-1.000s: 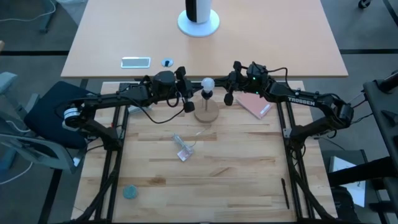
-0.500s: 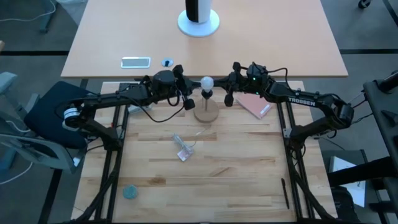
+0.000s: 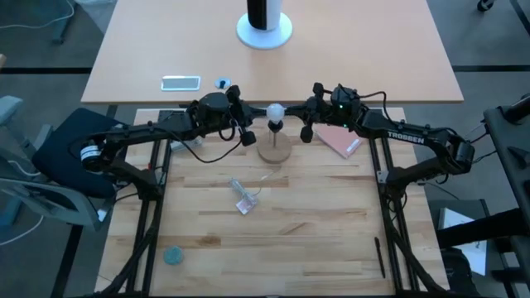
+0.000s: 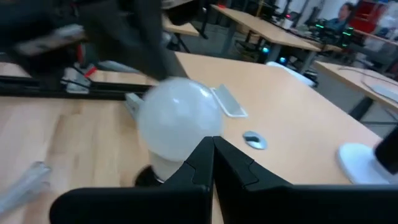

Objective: Screw lightbulb
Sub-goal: Insert the lightbulb on the desk lamp

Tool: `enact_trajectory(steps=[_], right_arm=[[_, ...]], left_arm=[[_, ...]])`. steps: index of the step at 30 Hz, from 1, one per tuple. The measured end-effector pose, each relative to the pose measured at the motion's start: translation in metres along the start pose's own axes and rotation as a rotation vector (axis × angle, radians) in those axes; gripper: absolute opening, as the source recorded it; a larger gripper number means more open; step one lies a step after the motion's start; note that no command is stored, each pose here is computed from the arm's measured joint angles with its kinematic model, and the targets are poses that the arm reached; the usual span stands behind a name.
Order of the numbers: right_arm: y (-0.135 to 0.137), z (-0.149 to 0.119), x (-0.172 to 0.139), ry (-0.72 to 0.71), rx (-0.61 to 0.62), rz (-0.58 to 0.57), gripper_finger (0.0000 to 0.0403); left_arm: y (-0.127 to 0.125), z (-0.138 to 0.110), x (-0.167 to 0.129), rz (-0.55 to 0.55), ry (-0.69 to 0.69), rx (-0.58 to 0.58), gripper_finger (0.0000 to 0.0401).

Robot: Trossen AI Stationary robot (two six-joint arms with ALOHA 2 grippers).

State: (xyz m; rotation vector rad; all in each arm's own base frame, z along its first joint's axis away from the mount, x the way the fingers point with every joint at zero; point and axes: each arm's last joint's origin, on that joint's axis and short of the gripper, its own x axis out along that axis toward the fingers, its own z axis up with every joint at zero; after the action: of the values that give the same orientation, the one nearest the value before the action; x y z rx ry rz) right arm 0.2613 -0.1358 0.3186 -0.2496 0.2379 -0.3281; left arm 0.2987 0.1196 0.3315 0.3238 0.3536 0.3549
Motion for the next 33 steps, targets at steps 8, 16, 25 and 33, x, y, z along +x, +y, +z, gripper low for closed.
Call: enact_trajectory(steps=[8, 16, 25, 33], right_arm=[[0.000, -0.008, 0.014, -0.012, -0.021, 0.020, 0.0002], [0.001, -0.009, 0.015, -0.003, -0.018, 0.028, 0.0002], [0.003, -0.008, 0.012, 0.004, -0.007, 0.054, 0.0002], [0.004, -0.007, 0.010, -0.001, 0.024, 0.095, 0.0002]], left_arm=[[-0.002, 0.000, 0.003, -0.046, -0.032, -0.006, 0.0000], [0.003, -0.004, 0.010, -0.001, -0.020, -0.008, 0.0000], [0.002, -0.005, 0.015, 0.004, -0.028, -0.021, 0.0000], [0.003, -0.006, 0.015, 0.029, -0.010, -0.028, 0.0000]])
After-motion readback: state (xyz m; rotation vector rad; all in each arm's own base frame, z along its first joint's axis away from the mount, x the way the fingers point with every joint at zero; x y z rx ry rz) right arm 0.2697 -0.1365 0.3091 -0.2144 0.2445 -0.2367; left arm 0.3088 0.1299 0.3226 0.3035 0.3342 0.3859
